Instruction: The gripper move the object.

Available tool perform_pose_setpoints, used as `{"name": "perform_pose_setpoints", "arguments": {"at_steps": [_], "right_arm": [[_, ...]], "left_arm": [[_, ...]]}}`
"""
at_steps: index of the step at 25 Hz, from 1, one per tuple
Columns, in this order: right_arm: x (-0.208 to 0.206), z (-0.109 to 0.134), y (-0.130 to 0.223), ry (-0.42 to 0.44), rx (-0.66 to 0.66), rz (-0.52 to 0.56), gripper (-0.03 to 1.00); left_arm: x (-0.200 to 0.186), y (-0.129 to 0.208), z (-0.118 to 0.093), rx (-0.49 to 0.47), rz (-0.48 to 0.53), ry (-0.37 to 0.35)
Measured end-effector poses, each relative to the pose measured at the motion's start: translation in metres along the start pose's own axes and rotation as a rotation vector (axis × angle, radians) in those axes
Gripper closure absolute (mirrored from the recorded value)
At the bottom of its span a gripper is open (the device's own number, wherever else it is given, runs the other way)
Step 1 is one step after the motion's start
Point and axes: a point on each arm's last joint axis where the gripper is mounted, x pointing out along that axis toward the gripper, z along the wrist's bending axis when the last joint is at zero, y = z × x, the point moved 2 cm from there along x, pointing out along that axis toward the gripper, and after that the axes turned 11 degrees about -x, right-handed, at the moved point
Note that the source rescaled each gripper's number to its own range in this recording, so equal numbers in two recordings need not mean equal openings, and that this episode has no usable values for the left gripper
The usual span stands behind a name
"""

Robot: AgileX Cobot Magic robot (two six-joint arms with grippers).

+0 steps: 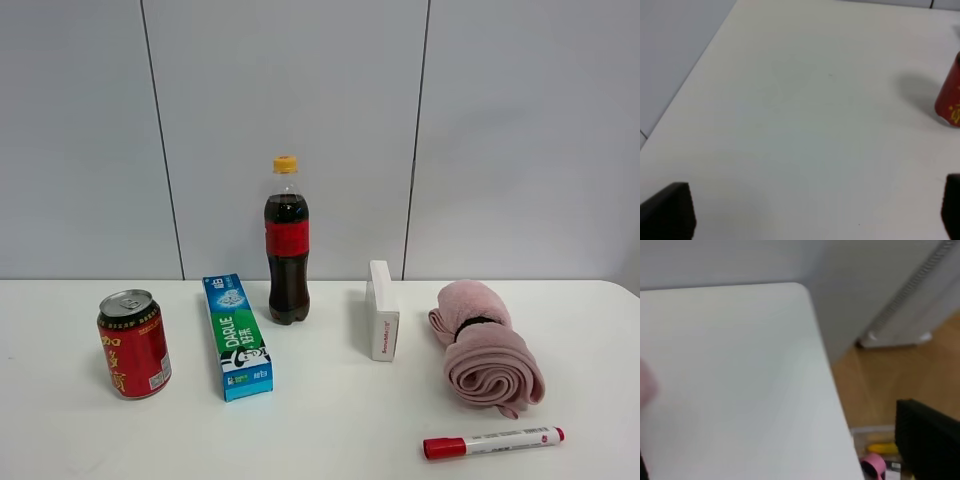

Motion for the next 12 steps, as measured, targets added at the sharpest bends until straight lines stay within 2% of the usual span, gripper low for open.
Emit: {"name": "perform_pose_setpoints", "arguments": {"at_steps": [5, 12], "right_arm": [[-0.040, -0.006, 0.031, 0.057, 0.074, -0.019, -0.03], [-0.076, 0.034, 0.114, 0.032, 0.098, -0.055, -0.03]], "left_arm": [[0.000, 0.000, 0.000, 0.000, 0.000, 0.000], [0.000, 0.000, 0.000, 0.000, 0.000, -0.001]]}}
